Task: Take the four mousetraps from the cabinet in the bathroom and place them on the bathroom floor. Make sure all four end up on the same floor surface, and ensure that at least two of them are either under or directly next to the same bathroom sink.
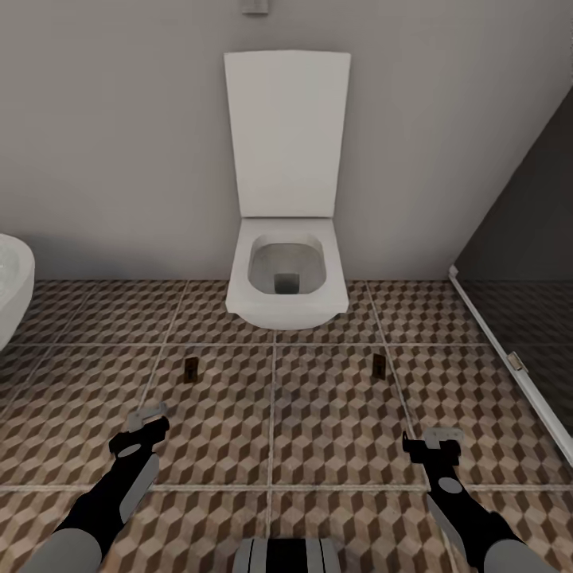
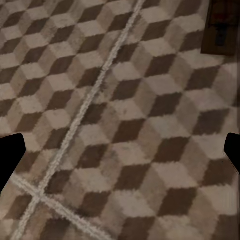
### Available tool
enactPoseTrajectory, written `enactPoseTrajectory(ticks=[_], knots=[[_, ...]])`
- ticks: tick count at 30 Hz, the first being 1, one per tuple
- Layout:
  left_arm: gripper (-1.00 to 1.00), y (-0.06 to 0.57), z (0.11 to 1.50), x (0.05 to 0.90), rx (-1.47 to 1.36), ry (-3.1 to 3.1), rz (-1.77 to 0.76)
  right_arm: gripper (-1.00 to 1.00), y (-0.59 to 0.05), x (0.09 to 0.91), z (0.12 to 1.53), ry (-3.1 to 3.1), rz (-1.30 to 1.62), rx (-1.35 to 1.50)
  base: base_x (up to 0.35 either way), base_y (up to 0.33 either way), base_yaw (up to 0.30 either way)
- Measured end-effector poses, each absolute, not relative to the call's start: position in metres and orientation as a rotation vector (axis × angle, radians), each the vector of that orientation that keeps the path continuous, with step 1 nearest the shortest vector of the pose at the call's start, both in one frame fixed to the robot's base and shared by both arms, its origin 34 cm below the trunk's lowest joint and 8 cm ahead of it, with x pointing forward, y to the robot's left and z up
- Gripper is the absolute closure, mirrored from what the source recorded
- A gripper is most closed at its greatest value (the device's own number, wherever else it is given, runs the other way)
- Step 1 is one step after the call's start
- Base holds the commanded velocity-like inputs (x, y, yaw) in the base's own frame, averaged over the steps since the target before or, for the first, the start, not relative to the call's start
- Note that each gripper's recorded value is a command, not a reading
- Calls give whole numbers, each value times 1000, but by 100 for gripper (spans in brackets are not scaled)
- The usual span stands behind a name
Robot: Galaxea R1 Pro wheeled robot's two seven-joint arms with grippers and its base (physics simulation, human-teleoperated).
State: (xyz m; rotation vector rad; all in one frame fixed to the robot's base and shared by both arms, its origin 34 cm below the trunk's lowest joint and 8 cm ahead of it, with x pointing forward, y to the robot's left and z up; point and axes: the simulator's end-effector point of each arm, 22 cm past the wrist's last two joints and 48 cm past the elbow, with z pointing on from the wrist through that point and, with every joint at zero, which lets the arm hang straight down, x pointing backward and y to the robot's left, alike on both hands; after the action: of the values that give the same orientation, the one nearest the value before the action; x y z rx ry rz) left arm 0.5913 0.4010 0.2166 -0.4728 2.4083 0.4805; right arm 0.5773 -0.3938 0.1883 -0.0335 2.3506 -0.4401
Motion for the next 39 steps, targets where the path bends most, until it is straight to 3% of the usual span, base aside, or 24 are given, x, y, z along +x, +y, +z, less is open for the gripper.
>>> enactPoseTrajectory(ticks=[39], knots=[[-100, 395, 302, 628, -493, 2263, 419, -100, -392, 620, 274, 2195, -423, 2, 0, 0, 0]])
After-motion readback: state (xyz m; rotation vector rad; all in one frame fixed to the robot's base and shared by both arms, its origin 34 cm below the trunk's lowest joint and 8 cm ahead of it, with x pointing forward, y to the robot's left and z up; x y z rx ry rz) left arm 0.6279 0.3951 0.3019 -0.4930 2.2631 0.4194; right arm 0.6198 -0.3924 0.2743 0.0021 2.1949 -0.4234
